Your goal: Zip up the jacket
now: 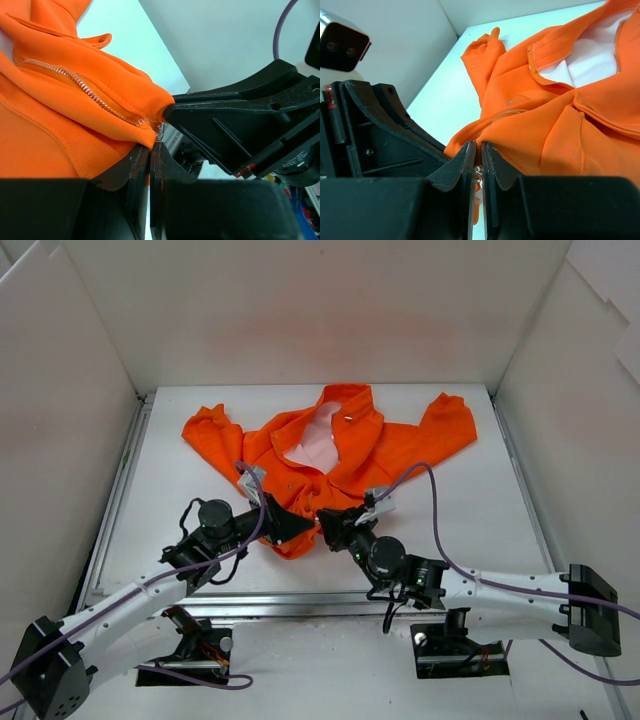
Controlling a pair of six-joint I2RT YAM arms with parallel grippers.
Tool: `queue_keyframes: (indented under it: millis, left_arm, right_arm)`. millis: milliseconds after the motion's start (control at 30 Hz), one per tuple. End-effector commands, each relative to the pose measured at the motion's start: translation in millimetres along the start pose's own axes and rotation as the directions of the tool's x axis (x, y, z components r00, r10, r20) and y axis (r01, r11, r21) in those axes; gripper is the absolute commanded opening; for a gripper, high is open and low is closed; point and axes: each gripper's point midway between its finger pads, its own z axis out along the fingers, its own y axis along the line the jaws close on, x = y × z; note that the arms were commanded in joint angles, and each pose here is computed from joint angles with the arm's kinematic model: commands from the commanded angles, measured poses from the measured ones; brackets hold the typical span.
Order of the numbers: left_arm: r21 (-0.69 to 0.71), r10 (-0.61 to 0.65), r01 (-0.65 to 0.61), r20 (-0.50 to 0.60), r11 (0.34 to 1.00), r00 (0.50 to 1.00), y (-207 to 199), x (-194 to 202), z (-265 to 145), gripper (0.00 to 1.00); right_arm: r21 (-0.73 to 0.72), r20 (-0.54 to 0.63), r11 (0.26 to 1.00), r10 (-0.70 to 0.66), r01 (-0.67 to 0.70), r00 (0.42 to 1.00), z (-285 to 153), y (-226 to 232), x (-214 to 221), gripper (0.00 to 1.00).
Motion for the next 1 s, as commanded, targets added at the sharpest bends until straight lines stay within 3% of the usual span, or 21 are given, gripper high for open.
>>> queue_keyframes:
  millis: [0,233,467,733,967]
  left_arm:
    - [0.263,0.031,-0.052,0.085,0.963,0.996,-67.4,-27.3,-10.8,0.00]
    - [0.271,-0.008,-0.022,0.110,0.962,0.994,-63.3,-24.0,-16.0,0.00]
    - [0.331,0.000,-0.056,0.166,0.942,0.986,-85.9,-39.6,-26.7,0.00]
    - [0.362,-0.036,-0.034,0.185,0.932,0.982,-84.7,-32.9,-37.4,0.00]
    - [0.265,-0.021,-0.031,0.194,0.964,0.981,-61.0,-26.6,-34.2,0.00]
  right_arm:
    - [-0.043,0.089,0.995,0.098,-0.094,0.991,6.5,25.8,-34.3,0.00]
    - [-0.039,0.074,0.996,0.080,-0.078,0.994,18.0,35.3,-52.7,0.00]
    - [0.027,-0.010,0.993,0.112,-0.112,0.994,26.3,12.6,-7.5,0.00]
    - [0.035,-0.002,0.990,0.135,-0.135,0.991,42.9,17.8,-15.9,0.00]
    - [0.029,-0.010,0.972,0.234,-0.234,0.972,24.7,8.5,-16.2,0.00]
